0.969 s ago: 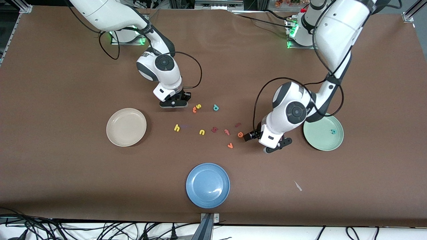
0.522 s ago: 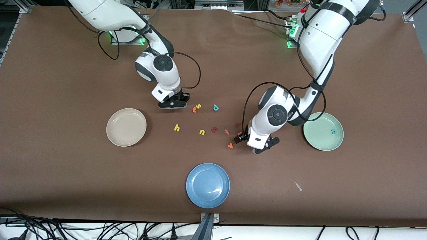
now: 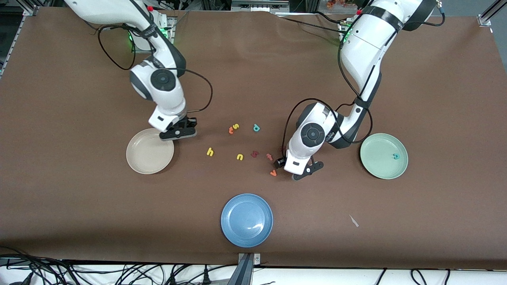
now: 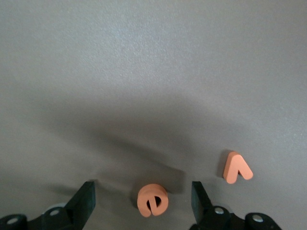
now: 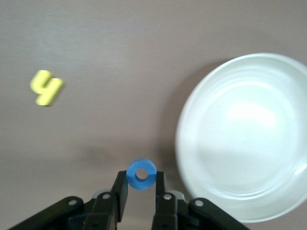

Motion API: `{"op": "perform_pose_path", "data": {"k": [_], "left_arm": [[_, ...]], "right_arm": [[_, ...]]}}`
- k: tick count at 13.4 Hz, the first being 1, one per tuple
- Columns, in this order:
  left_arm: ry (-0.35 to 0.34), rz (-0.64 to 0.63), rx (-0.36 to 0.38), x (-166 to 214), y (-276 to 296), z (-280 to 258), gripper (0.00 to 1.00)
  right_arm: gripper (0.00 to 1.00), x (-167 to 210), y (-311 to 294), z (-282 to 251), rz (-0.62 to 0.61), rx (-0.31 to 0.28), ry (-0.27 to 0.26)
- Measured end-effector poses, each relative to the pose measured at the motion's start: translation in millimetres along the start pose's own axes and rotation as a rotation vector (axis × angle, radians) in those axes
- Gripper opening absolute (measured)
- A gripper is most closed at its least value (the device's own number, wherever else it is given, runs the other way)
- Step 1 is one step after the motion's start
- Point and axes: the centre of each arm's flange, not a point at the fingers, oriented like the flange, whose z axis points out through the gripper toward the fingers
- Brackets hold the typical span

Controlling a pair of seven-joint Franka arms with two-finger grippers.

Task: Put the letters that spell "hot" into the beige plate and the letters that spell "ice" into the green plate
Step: 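Place the blue o on the beige plate with the right gripper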

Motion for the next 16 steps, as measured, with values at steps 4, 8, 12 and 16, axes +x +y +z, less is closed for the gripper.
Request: {"op": "perform_pose_path", "data": {"k": [4,8,12,16], "left_arm": [[0.001,-0.005,0.002,0,0,1,0.65],[0.003,-0.002,0.008,1,0,1,0.56],[0.006,0.008,0.016,-3,2,1,0.49],[0.005,0.013,0.016,-10,7,2,0.49]], "right_arm": [[0.27,10,77,10,-0.124,-0.016,-0.021],[0.42,14,108,15,-0.110,0.040,-0.032],[0.85,24,107,13,-0.081,0.065,-0.017],[0.96,51,76,3,0.029,0.156,-0.007]]}}
